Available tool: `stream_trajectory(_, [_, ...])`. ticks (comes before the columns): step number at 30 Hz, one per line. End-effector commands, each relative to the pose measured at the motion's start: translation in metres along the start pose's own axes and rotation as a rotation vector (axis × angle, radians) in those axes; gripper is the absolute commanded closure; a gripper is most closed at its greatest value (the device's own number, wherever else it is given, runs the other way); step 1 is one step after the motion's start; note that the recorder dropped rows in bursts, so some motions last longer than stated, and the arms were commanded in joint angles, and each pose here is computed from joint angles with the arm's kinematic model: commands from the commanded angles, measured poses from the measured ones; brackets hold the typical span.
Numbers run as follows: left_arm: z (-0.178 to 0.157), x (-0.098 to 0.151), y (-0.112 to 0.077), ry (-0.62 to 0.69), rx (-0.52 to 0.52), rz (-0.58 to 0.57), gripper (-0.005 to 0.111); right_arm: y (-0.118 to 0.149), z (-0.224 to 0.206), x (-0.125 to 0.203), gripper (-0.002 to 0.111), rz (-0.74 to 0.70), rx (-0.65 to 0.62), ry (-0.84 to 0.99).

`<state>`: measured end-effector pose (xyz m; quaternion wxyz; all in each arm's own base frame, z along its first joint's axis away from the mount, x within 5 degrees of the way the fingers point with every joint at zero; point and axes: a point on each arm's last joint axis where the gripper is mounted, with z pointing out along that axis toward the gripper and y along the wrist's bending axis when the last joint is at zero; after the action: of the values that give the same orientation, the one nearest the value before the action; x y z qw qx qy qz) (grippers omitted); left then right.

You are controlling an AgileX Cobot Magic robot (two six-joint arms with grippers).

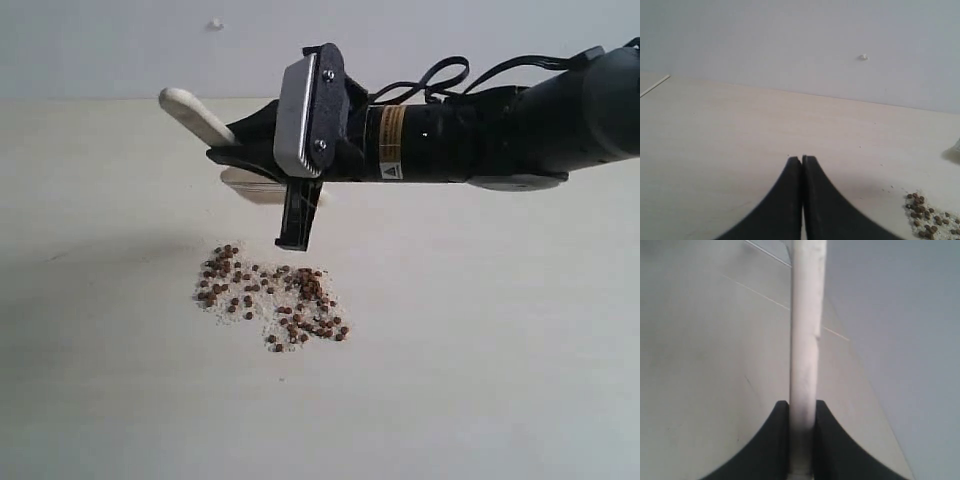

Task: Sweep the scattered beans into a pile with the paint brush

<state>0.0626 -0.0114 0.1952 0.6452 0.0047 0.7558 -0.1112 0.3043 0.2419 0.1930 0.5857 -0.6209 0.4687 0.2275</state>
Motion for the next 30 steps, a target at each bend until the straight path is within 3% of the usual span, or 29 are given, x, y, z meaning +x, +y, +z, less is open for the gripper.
stream_trajectory(1, [0.0, 0.0, 0.0, 0.003, 0.005, -0.011, 0.107, -0.003, 0.001, -0.012, 0.108, -0.074, -0.112, -0.034])
stream_trajectory(10, [0.0, 0.0, 0.0, 0.003, 0.005, -0.011, 0.107, -0.003, 0.016, -0.008, 0.108, -0.119, -0.219, -0.164])
stream_trajectory(17, [0.0, 0.0, 0.0, 0.003, 0.005, -0.011, 0.107, -0.009, 0.032, 0.005, 0.108, -0.18, -0.323, -0.151])
stream_trajectory(30, [0.0, 0.0, 0.0, 0.003, 0.005, -0.011, 0.107, -0.02, 0.049, 0.014, 0.108, -0.182, -0.338, -0.188])
